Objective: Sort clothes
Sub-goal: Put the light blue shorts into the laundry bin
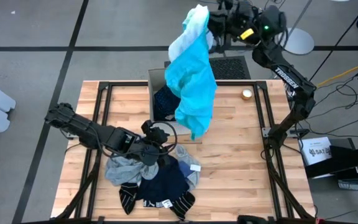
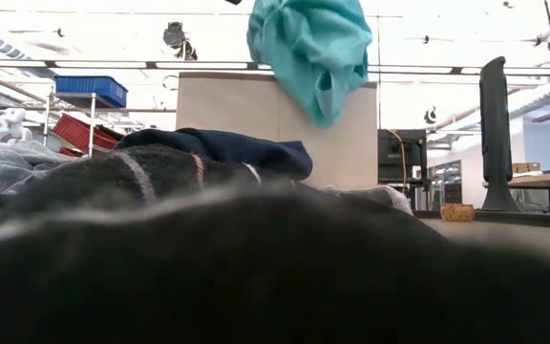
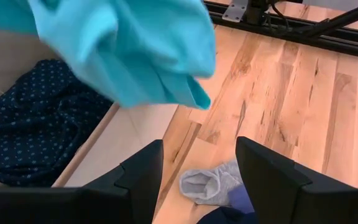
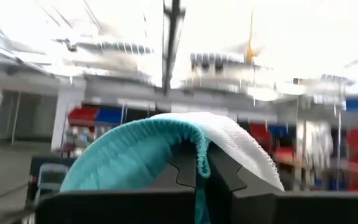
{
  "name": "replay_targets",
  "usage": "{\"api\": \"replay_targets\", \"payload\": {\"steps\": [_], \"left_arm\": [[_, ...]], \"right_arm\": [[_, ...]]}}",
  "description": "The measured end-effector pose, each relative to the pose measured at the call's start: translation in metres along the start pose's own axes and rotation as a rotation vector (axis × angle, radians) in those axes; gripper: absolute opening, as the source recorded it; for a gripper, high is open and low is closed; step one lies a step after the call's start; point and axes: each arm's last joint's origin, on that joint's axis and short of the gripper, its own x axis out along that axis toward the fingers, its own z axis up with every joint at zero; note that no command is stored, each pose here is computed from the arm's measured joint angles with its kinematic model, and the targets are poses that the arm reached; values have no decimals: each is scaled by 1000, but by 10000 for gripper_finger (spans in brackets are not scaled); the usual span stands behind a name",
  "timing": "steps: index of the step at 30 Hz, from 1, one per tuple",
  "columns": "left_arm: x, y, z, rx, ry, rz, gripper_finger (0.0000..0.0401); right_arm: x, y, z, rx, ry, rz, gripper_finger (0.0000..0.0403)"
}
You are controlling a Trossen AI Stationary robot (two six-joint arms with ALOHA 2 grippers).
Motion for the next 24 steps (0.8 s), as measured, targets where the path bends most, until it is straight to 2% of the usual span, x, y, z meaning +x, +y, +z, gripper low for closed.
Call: {"api": "replay_targets", "payload": {"steps": [6, 11, 17, 24], "left_arm": [[10, -6, -5, 21, 22, 15, 212], [26, -13, -12, 74, 66, 23, 212], [37, -16, -17, 79, 150, -53, 212], [29, -23, -20, 86, 154, -92, 212]], "right_arm": [[-3, 0, 20, 18, -202, -51, 0], [0, -3, 10, 27, -142, -74, 0], [14, -23, -38, 118, 25, -115, 0], [39, -26, -111, 262, 213, 5, 0]]}}
